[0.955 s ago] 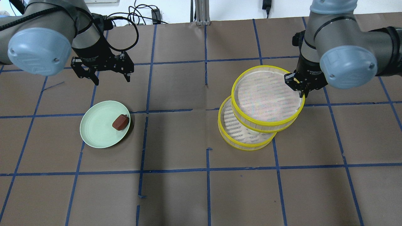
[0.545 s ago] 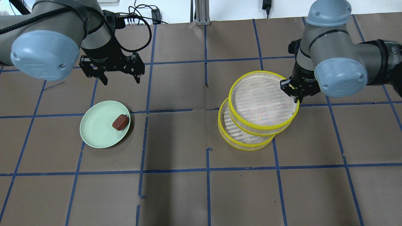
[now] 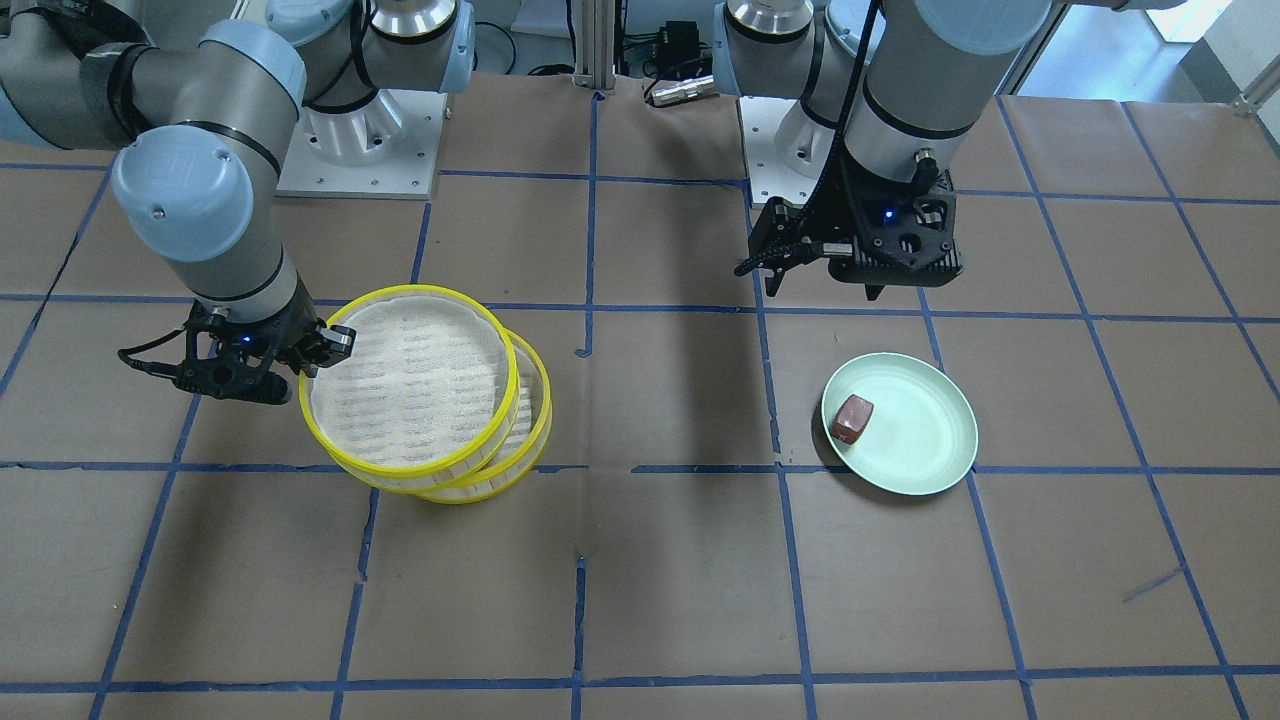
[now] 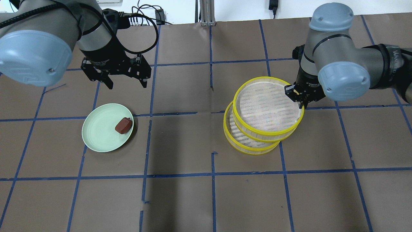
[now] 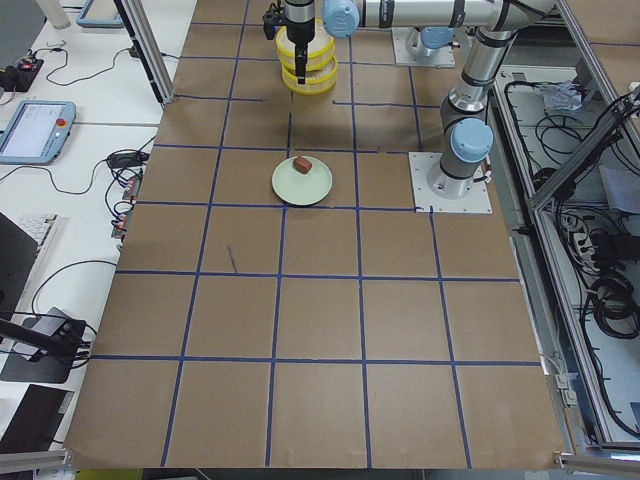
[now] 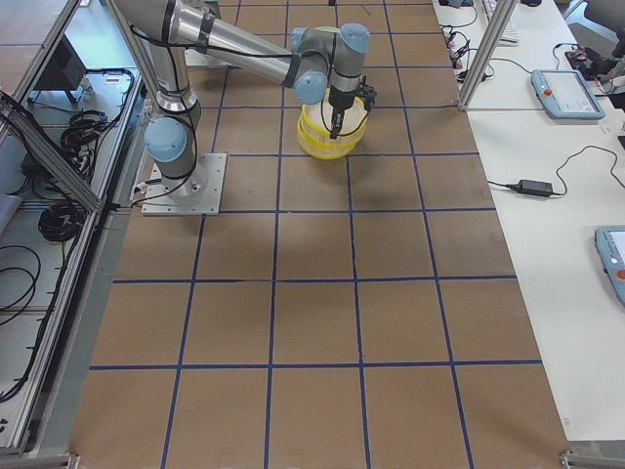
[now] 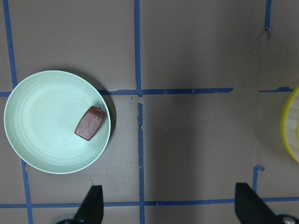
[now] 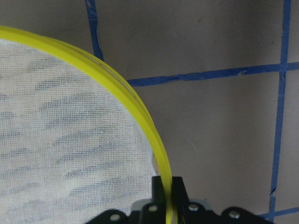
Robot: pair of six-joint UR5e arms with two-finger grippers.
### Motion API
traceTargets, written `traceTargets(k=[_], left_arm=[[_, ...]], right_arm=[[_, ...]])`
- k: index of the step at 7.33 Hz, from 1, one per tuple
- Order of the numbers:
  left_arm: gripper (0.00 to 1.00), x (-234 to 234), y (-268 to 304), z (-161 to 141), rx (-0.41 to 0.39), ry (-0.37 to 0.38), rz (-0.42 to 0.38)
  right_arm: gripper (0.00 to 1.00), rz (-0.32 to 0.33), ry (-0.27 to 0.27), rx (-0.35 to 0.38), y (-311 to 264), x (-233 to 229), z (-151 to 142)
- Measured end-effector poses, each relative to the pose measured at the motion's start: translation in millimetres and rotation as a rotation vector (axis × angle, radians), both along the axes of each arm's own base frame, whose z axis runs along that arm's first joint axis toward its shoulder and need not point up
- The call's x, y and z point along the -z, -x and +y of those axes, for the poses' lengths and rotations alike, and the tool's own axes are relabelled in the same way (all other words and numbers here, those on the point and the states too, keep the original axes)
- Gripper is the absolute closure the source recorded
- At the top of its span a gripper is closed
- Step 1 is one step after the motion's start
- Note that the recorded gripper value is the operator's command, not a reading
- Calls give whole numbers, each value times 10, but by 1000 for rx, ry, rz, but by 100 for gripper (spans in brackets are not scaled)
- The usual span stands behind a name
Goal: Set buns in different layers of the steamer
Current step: 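Lower the top tier onto the bottom tier with the right gripper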
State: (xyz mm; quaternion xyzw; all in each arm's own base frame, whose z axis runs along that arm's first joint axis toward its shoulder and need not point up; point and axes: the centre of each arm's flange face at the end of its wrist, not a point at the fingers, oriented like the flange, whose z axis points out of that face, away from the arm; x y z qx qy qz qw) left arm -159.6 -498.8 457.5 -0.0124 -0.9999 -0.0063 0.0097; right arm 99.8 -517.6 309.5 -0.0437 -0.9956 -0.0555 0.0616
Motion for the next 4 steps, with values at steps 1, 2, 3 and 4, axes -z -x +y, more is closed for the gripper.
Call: traceTargets(k=[1,2,3,4], left_arm=[[0,-11,-4,11,6,-1,1],[0,-6,-2,10,6,-3,3],[0,3,-1,5,6,-5,4],[0,17,0,-5,4,-7,5]], right_arm=[[88,0,-3,1,-19,24,-2],[89,0,-1,9,-48,12,15],[90,-1,21,19,-96,-45,46],[91,-4,58,32,-160,-112,106]])
